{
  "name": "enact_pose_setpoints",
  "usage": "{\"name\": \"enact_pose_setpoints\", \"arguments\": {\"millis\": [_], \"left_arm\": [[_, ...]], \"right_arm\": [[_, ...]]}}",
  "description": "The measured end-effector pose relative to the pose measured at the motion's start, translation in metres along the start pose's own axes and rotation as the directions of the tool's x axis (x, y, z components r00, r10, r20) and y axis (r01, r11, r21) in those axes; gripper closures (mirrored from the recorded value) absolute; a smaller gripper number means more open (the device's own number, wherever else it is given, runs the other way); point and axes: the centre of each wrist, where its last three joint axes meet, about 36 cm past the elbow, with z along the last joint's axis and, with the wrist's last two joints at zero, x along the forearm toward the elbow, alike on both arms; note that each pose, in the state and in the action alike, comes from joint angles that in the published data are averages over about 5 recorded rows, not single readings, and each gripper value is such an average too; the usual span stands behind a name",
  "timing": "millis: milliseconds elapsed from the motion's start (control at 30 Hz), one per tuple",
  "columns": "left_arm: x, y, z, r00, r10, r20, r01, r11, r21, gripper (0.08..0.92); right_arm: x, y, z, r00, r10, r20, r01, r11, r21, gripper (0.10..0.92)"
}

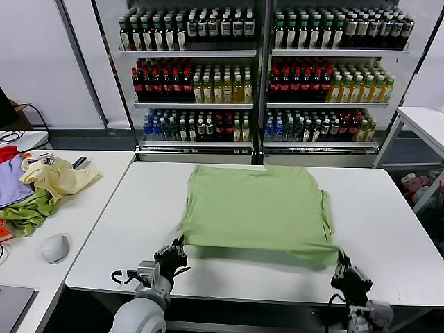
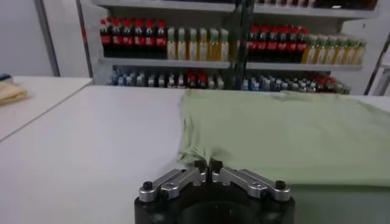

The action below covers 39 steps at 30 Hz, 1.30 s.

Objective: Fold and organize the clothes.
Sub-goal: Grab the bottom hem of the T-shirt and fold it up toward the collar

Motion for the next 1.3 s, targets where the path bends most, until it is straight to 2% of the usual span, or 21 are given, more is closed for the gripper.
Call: {"name": "enact_pose_setpoints", "arguments": {"millis": [200, 500, 933, 1300], "left_arm": [[-0.016, -0.003, -0.008, 0.9995, 0.009, 0.03, -0.008, 1.0, -0.013, 0.906], [-0.055, -0.007, -0.015, 0.9992, 0.008, 0.038, -0.006, 0.998, -0.057, 0.906], [-0.112, -0.007, -0.011, 0.9993, -0.031, 0.019, 0.034, 0.988, -0.148, 0.906], [-0.138, -0.004, -0.006, 0.9983, -0.056, 0.017, 0.058, 0.972, -0.228, 0.903]], "right_arm": [[-0.036, -0.006, -0.009, 0.999, -0.009, 0.044, 0.008, 1.0, 0.02, 0.893], [-0.084, -0.009, -0.009, 0.998, -0.01, 0.059, 0.007, 0.999, 0.05, 0.893], [-0.127, 0.005, 0.008, 0.999, -0.018, 0.037, 0.015, 0.996, 0.089, 0.893], [-0.138, 0.02, 0.027, 1.0, -0.024, -0.006, 0.024, 0.993, 0.12, 0.892]]}}
